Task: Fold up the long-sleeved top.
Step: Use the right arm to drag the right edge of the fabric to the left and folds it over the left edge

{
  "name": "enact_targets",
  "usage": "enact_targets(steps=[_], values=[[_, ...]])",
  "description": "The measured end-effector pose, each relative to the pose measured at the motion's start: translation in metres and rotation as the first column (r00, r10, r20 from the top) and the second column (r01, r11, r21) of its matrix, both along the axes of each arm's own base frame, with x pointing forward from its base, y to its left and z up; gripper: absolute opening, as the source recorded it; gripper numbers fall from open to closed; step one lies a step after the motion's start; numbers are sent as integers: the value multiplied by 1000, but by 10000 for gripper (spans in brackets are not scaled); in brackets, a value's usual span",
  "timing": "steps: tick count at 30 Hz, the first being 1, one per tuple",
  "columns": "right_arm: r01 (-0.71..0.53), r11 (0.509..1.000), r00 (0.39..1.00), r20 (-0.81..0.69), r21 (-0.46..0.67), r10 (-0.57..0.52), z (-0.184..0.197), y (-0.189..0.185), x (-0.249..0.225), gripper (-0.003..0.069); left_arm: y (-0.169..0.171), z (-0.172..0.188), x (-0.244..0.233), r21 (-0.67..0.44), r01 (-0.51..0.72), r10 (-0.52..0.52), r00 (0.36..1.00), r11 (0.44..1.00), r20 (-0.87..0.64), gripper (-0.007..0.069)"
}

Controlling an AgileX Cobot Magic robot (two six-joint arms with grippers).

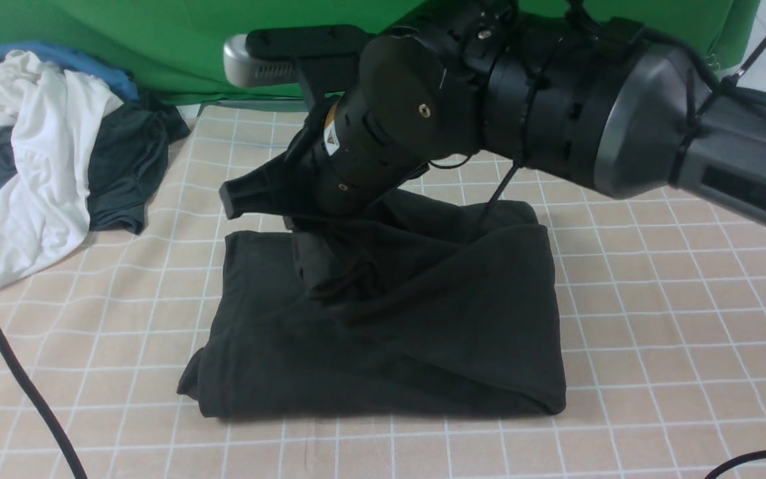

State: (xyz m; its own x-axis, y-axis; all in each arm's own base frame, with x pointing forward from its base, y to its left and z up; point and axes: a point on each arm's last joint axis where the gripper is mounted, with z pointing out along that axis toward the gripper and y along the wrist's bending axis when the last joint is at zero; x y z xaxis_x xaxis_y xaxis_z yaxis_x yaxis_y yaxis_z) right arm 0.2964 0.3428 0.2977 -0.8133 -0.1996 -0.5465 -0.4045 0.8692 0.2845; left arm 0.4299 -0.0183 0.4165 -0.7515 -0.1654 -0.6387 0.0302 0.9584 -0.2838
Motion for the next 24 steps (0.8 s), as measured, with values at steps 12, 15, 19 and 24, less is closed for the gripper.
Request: enact_targets(steps=[12,15,19,24], values=[[-39,994,998,-37,104,43,-42,42,-7,120,0,0,0,1,0,0,1000,1000,0,16],[-42,991,998,-40,126,47,-52,50,-7,157,0,0,0,3,-1,1,1000,1000,0,16],[-40,990,998,-47,135,47,-58,54,-8,272,0,0,0,4,-2,2,1000,1000,0,16],[-78,990,996,-26,114,81,-53,53,-8,532,0,-2,1,3,-4,4,1000,1000,-4,16]])
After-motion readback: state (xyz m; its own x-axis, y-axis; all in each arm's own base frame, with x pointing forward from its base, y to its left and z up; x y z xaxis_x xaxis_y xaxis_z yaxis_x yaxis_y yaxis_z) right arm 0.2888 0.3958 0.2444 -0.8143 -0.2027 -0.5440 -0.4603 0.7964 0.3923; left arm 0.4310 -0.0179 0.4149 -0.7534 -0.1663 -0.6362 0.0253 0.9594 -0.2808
